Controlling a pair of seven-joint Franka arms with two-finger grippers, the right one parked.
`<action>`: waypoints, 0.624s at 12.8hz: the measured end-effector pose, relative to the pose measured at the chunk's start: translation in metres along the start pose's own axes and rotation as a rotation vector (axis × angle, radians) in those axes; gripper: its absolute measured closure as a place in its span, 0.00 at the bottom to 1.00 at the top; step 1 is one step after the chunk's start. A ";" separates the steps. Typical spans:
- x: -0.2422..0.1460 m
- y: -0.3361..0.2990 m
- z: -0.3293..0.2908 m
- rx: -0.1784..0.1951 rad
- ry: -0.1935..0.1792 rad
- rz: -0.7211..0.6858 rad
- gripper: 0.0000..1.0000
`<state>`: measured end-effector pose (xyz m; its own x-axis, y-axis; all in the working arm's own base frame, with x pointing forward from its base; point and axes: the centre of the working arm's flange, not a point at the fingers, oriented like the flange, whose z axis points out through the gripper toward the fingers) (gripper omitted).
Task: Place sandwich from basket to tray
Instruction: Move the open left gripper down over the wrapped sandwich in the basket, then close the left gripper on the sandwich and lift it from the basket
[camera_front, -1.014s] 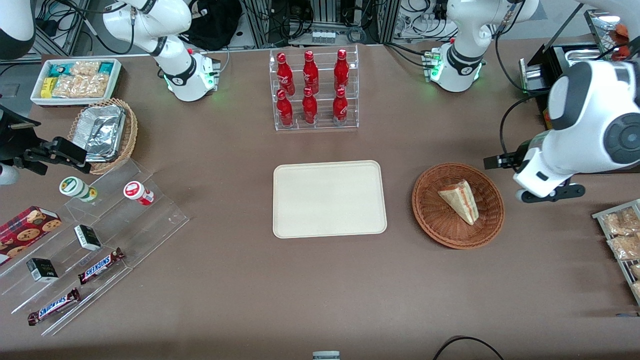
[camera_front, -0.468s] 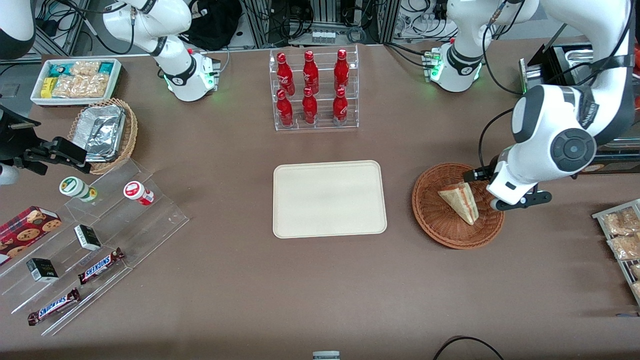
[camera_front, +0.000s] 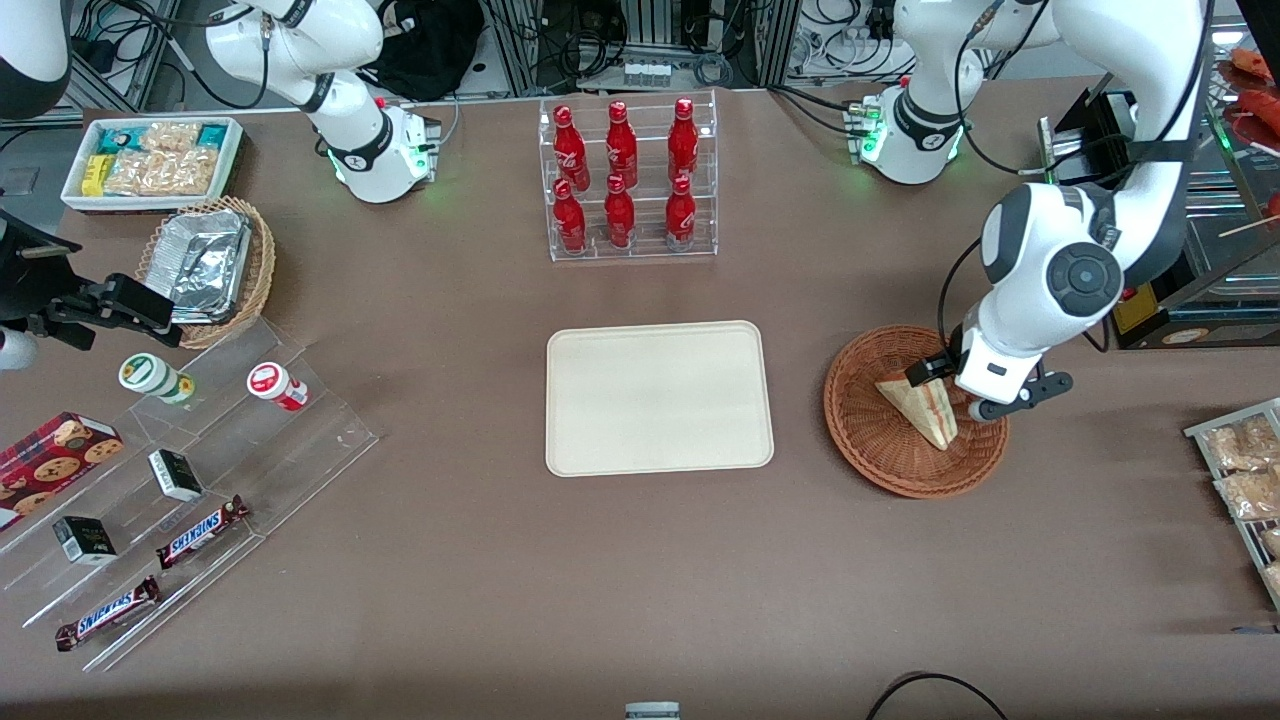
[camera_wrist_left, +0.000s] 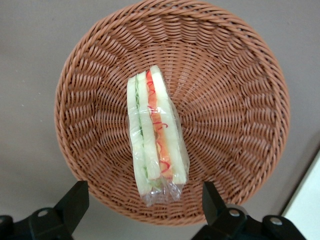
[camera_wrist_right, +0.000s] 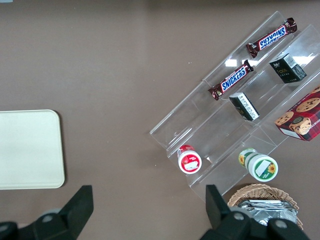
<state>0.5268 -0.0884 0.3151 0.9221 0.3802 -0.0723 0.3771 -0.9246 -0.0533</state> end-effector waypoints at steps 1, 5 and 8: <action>-0.003 -0.002 0.004 -0.003 0.005 -0.043 0.00; -0.005 0.000 0.015 -0.052 0.060 -0.273 0.00; -0.010 -0.001 0.031 -0.065 0.067 -0.345 0.00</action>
<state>0.5143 -0.0911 0.2851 0.7423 0.6700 0.0042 0.6700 -0.7423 0.0002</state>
